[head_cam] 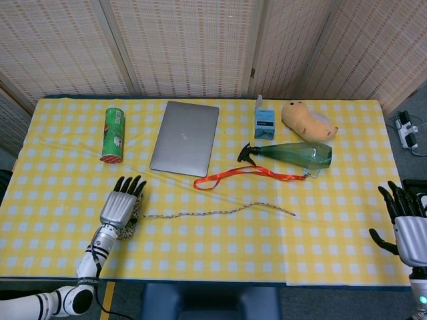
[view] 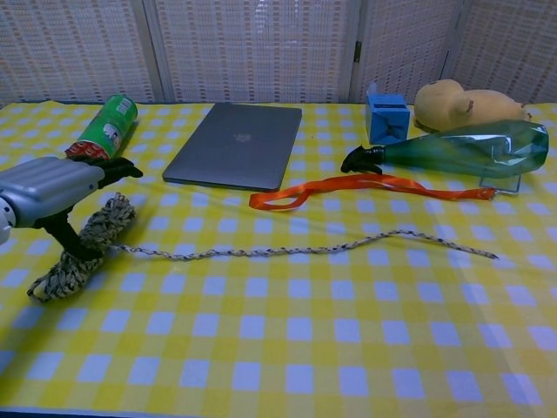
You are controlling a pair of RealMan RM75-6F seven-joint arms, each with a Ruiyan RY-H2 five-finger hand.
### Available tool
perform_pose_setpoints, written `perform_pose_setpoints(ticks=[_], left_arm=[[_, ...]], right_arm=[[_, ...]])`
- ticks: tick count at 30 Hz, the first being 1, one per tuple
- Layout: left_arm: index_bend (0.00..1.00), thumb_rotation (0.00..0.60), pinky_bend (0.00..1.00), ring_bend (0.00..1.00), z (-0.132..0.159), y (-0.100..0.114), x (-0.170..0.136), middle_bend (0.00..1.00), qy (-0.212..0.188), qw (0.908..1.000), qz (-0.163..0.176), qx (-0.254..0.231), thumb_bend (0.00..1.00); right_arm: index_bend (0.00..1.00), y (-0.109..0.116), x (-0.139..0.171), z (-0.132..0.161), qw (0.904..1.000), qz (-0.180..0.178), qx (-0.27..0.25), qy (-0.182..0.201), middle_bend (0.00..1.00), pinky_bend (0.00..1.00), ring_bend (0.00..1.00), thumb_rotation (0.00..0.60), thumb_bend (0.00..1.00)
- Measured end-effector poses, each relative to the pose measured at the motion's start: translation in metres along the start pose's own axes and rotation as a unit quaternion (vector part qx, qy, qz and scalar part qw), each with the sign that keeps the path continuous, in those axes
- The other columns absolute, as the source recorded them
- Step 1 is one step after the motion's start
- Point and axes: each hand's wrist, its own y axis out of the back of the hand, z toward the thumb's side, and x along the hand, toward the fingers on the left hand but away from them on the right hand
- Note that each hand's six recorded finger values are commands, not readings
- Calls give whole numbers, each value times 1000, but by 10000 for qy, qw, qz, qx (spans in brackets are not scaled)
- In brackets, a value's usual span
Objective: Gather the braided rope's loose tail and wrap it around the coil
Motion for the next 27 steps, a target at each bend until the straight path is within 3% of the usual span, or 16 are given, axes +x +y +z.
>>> perform_pose_setpoints(ticks=[6,18,20,23,27], left_arm=[[0,600,0,0,-8,-5,-11,0,133,9999,-75,71,95],[0,600,0,0,-60,-12,-11,0,963,9952,-119,123,95],[26,600,0,1,-64,-13,-13,7,994,9949,-139,-4,96],[150,600,0,44,-66,-13,-17,86,955,9951,-137,-216,96],[282,600,54,161,-67,-15,-22,210,823,9962,-136,-247,98]], right_arm=[[0,0,-2,0,10000,3,-19,36,0,0,41,600,303],[0,-2,-1,-4,10000,12,-57,-18,0,0,41,600,303],[0,-2,-1,-4,10000,7,-63,-10,0,0,41,600,303],[0,-3,-1,-4,10000,16,-78,-10,0,0,40,600,303],[0,-3,-1,-5,10000,26,-91,-6,0,0,40,600,303]])
